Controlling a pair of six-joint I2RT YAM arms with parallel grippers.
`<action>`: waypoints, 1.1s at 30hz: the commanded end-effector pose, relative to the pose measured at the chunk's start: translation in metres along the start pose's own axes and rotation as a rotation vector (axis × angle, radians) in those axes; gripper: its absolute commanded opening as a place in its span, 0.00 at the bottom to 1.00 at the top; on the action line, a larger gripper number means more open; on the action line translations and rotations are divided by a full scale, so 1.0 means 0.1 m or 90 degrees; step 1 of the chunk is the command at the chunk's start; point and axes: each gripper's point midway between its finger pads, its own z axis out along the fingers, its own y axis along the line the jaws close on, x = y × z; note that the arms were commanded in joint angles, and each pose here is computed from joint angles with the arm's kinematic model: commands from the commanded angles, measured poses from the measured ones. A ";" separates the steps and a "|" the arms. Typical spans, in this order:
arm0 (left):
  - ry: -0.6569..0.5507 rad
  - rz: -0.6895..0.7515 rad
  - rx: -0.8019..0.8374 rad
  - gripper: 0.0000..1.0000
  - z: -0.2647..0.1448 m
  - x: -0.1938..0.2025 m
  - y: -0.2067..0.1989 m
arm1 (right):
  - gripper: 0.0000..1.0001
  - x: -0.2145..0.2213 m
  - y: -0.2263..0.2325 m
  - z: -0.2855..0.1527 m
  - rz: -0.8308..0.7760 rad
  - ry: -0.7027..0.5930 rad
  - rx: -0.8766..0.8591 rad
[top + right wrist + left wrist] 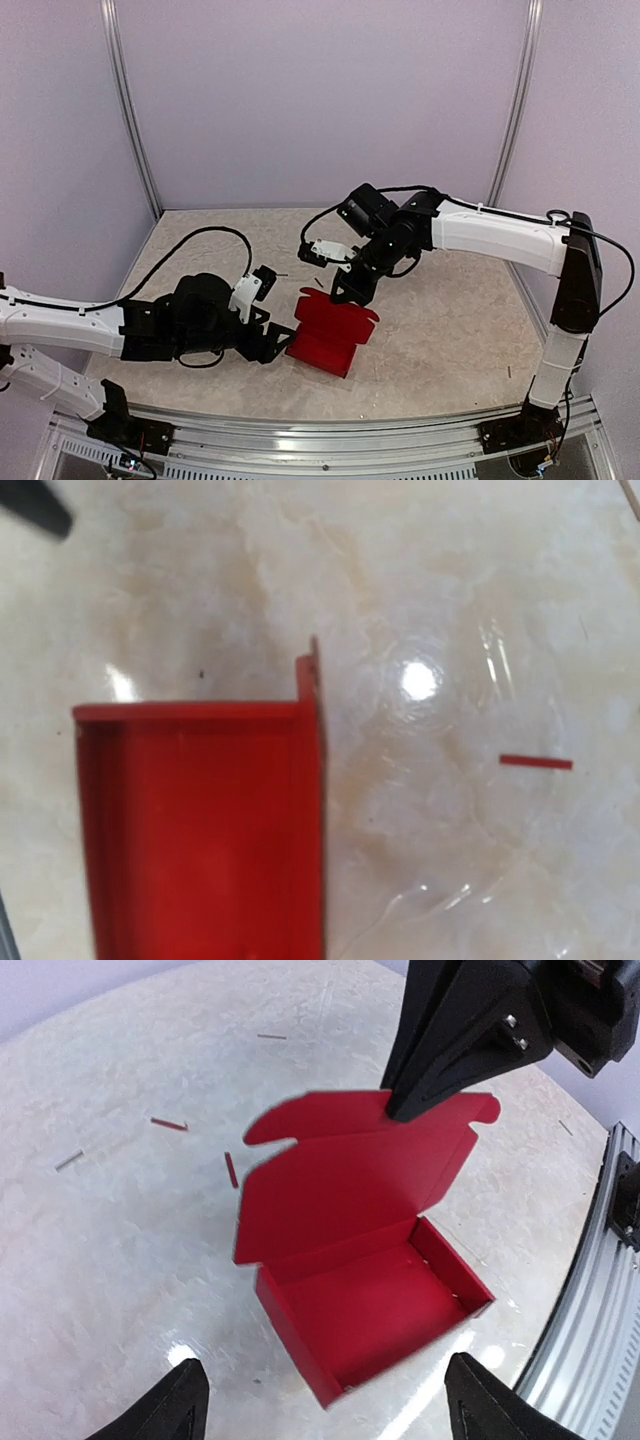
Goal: Fold the paper box
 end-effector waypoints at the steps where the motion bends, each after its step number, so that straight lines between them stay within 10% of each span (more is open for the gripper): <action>1: -0.082 0.109 -0.031 0.77 0.03 -0.30 0.16 | 0.00 -0.07 0.04 -0.15 -0.034 -0.014 -0.013; 33: -0.079 0.253 0.051 0.25 0.73 -0.36 0.03 | 0.00 -0.16 0.10 -0.29 -0.019 -0.046 -0.048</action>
